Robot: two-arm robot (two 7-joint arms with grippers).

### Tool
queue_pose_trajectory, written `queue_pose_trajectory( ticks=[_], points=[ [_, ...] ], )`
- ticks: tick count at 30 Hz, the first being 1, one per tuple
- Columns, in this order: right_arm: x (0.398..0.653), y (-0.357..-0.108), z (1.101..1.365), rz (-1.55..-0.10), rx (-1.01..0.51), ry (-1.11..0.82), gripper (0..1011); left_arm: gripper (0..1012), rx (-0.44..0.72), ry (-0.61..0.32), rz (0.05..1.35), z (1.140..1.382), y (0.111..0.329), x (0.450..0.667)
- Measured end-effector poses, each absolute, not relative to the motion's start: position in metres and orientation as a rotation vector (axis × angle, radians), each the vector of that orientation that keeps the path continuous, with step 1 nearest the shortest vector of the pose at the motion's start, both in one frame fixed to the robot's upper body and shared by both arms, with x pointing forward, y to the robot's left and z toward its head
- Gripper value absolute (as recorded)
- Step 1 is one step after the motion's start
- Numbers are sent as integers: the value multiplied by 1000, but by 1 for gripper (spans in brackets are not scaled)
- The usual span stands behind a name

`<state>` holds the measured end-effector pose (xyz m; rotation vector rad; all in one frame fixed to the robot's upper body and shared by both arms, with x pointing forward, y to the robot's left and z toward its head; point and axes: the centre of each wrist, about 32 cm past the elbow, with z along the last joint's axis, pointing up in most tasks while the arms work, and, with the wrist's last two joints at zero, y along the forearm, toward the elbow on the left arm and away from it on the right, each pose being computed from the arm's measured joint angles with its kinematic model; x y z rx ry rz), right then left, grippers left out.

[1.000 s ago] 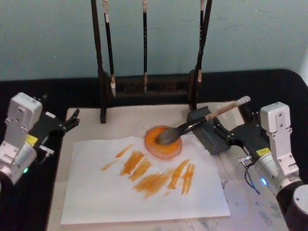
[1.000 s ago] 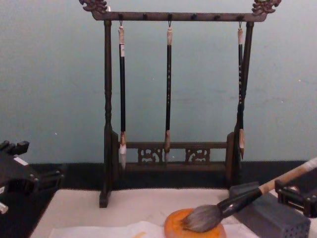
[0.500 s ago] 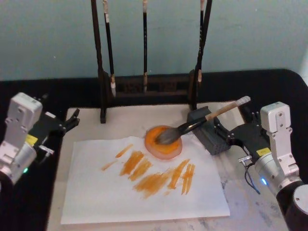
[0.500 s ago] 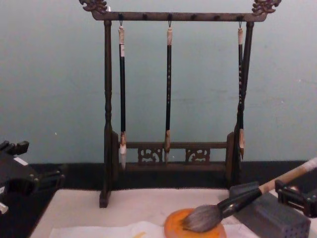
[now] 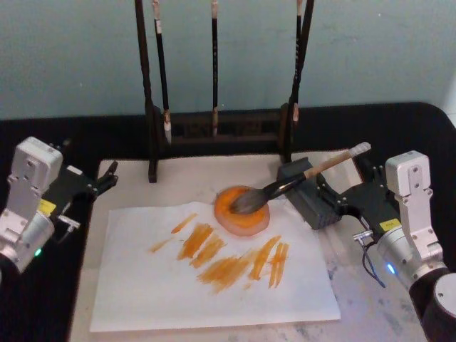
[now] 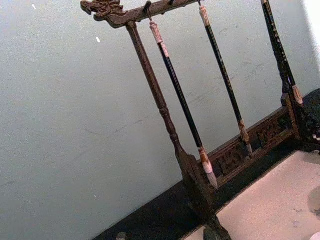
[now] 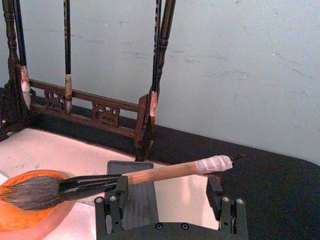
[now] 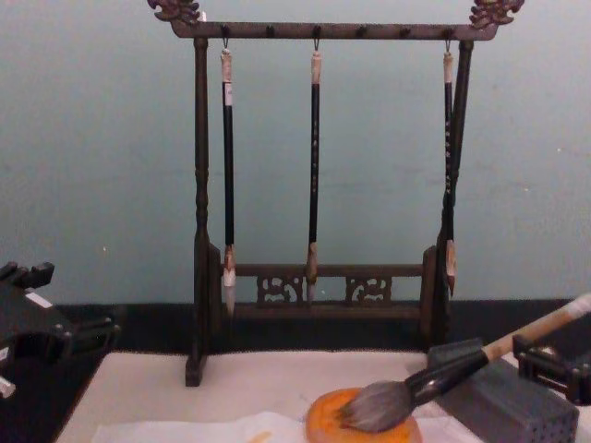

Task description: Pick up the brush from the inkstone, write on the paper, then place the brush back to its original position.

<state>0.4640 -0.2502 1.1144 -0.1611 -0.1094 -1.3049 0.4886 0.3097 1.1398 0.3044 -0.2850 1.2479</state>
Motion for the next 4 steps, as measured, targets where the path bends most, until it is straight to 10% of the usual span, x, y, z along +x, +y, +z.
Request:
queue_pose_trajectory(
  ticks=[4],
  points=[
    [464, -250, 1114, -1305, -161, -109, 1000, 1001, 305, -285, 1248, 1140, 310, 489]
  ],
)
